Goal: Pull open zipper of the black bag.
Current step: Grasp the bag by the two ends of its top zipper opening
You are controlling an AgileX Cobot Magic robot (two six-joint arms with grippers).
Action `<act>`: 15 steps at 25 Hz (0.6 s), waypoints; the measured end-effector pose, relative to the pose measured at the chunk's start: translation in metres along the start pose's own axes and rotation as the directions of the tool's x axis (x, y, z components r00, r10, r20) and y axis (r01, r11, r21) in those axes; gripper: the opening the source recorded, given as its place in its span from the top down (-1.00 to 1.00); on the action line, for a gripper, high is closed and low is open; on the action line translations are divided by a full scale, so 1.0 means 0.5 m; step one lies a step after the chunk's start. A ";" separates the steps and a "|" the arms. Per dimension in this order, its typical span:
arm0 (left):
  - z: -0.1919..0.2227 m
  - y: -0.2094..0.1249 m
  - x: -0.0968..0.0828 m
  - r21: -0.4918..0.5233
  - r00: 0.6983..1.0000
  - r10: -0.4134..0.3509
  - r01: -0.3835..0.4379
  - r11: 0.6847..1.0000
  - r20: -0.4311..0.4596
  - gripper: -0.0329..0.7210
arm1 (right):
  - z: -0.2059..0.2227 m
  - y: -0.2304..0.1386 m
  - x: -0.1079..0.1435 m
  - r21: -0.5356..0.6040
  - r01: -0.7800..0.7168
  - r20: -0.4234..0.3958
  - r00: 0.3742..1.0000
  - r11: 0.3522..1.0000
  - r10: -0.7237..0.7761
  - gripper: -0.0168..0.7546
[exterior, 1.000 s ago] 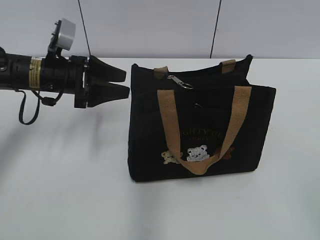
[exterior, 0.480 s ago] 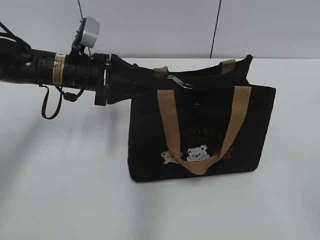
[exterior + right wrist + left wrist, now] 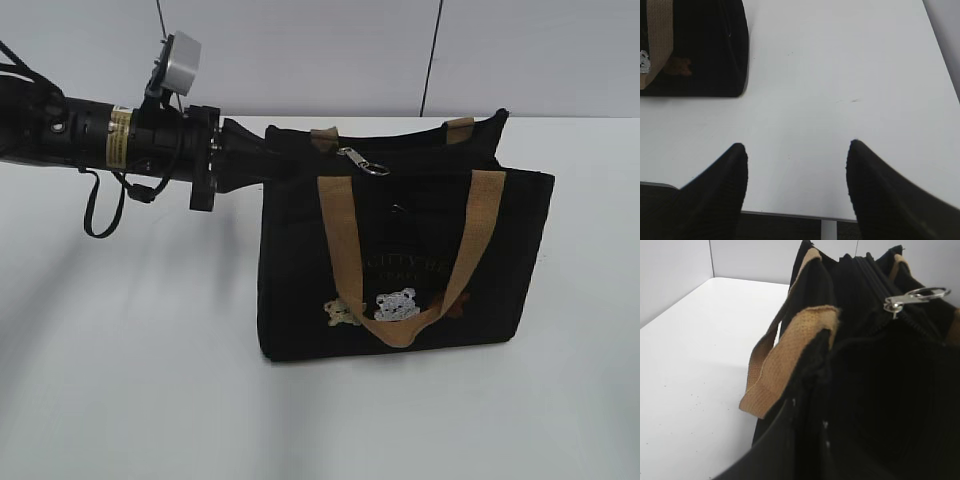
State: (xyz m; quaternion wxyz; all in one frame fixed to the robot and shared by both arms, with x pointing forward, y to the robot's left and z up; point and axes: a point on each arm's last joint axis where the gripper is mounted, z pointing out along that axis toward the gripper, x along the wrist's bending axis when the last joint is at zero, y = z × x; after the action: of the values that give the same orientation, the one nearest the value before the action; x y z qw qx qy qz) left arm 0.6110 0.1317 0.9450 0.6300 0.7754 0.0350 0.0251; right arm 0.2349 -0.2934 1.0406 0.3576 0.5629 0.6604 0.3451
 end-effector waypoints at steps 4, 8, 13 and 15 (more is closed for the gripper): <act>0.000 -0.001 -0.001 0.004 1.000 0.003 -0.003 1.000 0.004 0.84 | 0.000 0.000 0.000 0.000 0.000 0.000 1.000 1.000 0.000 -0.27; 0.000 -0.001 -0.001 0.006 1.000 0.004 -0.004 1.000 0.005 0.84 | 0.000 0.000 0.000 0.000 0.000 0.000 1.000 1.000 0.000 -0.27; 0.000 -0.001 -0.001 0.007 1.000 0.005 -0.005 1.000 0.007 0.84 | 0.000 0.000 0.002 -0.001 -0.005 -0.009 1.000 1.000 0.005 -0.27; 0.000 -0.001 -0.001 0.007 1.000 0.005 -0.005 1.000 0.007 0.84 | 0.000 0.001 0.004 -0.004 -0.013 -0.024 1.000 1.000 0.012 -0.27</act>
State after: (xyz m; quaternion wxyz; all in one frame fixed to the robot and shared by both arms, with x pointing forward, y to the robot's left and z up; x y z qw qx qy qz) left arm 0.6105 0.1317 0.9446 0.6272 0.7779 0.0309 0.0238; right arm 0.2348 -0.2912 1.0408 0.3486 0.5622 0.6604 0.3554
